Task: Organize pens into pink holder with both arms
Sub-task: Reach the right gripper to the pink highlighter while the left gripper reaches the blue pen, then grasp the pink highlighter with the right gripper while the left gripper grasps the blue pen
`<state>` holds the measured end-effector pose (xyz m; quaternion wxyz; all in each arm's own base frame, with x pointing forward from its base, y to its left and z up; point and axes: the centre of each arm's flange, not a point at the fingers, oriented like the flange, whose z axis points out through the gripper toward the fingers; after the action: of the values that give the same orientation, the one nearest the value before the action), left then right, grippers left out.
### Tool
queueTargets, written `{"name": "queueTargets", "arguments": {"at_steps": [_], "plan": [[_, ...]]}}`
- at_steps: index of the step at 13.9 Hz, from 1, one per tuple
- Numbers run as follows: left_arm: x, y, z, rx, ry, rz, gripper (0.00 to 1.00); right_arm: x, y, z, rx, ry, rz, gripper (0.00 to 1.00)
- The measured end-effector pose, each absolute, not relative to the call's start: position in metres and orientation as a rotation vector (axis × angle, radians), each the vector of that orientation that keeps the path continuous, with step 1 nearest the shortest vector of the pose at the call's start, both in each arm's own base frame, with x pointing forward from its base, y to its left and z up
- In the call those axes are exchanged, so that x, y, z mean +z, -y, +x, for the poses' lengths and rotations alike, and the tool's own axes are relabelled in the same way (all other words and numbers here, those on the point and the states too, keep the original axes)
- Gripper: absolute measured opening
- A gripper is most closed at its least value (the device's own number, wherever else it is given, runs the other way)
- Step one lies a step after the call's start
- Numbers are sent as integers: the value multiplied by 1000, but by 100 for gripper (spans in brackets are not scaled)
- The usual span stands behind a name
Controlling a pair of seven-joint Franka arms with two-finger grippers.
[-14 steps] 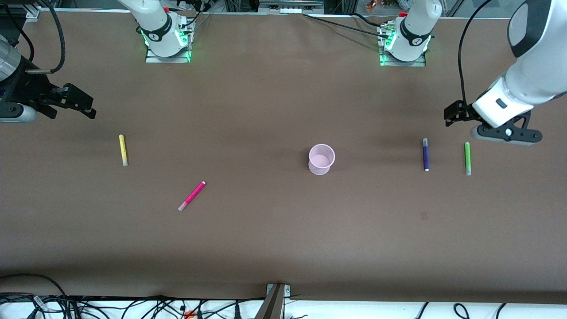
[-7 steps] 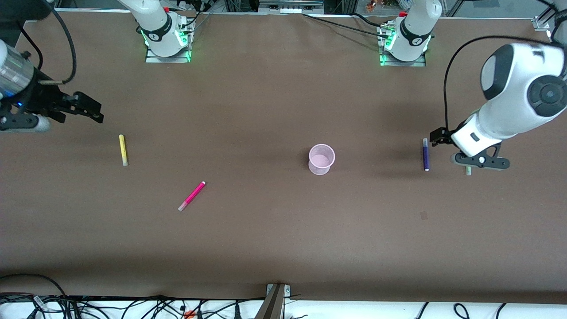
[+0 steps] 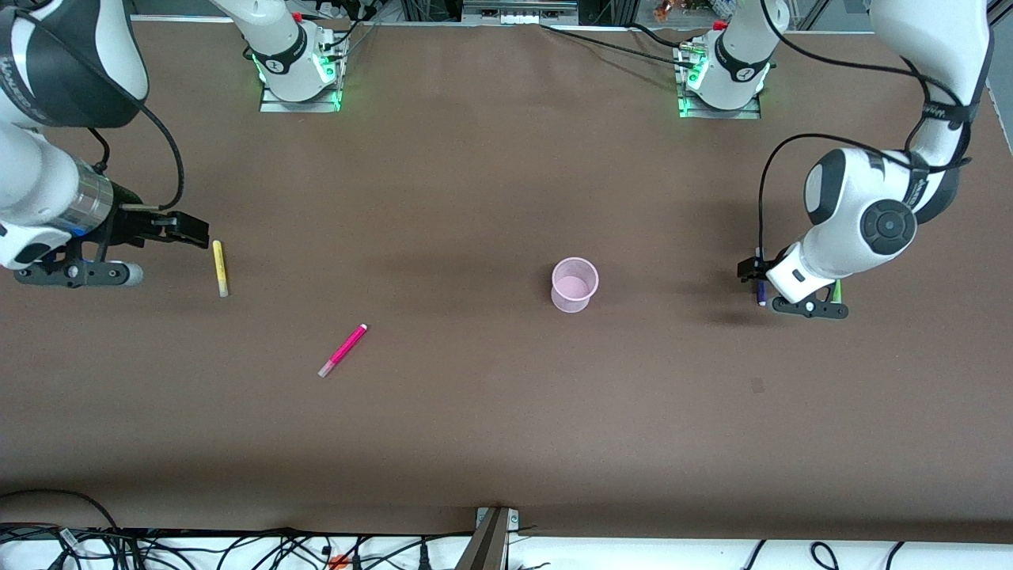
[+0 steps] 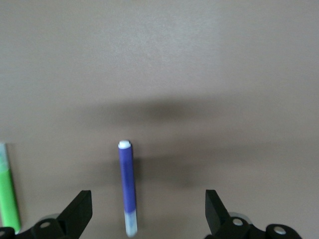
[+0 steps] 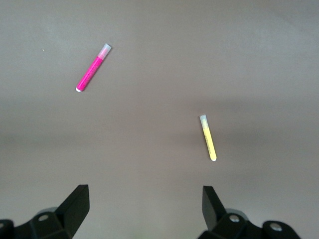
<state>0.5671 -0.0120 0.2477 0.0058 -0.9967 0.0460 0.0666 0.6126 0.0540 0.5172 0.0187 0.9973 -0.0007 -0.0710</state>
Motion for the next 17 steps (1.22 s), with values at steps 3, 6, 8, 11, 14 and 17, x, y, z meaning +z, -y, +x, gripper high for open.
{"name": "queueTargets", "arguments": {"at_steps": [3,6,8,11,14,17], "plan": [[213,-5,567,232,-100,-3130,100,499,-59,611,-273,71,3119,100],[196,-7,564,257,-93,-3133,100,465,-67,613,-328,299,3162,100],[194,-6,564,263,-95,-3134,100,435,-80,616,-389,433,3165,100],[194,-6,564,263,-99,-3134,96,381,-112,628,-402,583,3145,100],[191,-6,567,225,-141,-3119,75,310,-155,640,-360,713,3109,100],[176,-13,568,187,-201,-3086,60,252,-186,645,-289,846,3085,98]]}}
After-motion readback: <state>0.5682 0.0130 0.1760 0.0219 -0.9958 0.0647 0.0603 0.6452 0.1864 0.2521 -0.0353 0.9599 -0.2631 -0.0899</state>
